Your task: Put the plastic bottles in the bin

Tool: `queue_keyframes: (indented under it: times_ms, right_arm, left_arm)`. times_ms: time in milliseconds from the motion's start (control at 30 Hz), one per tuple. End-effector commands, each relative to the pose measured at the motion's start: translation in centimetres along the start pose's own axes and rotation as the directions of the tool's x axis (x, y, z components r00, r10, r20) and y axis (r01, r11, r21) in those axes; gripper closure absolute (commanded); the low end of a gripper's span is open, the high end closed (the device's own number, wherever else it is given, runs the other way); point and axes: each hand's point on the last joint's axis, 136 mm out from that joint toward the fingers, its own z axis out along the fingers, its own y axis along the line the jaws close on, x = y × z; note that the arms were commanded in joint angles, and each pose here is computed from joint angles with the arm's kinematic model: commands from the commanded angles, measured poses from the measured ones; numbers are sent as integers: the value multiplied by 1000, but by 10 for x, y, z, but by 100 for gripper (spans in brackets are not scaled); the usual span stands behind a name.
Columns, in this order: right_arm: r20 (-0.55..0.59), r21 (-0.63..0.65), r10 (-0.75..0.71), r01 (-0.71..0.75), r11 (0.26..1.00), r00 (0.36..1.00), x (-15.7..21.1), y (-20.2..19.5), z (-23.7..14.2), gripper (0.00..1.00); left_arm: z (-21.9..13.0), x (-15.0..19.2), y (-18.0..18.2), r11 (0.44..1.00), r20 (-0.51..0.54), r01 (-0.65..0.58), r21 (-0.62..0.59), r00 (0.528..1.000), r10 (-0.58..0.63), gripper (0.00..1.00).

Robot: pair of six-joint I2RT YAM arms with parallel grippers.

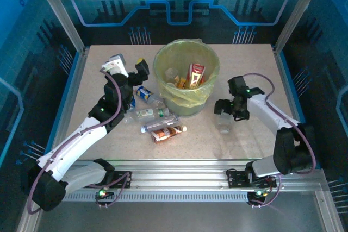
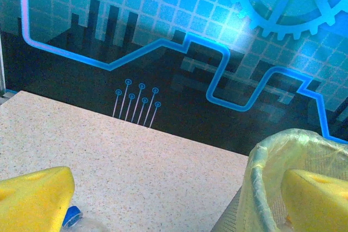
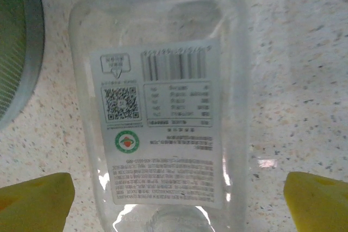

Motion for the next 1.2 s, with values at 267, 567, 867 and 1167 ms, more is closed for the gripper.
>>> queue_keyframes:
  times_ms: [267, 567, 867, 1167]
  right_arm:
    - [-57, 55, -63, 66, 996, 996, -5, 7, 19, 0]
    - [-83, 88, -59, 66, 994, 995, -9, 5, 38, 0]
    - [-117, 113, -55, 68, 991, 992, -13, 4, 55, 0]
    - [-87, 126, -49, 59, 990, 995, -15, 1, 40, 26]
  left_arm:
    - [2, 5, 8, 1000, -15, 16, -24, 1000, -16, 1]
    - [1, 5, 10, 999, -15, 18, -29, 1000, -19, 1]
    - [2, 8, 15, 999, -25, 7, -45, 1000, -8, 1]
    - [3, 9, 16, 999, -29, 5, -51, 1000, -6, 1]
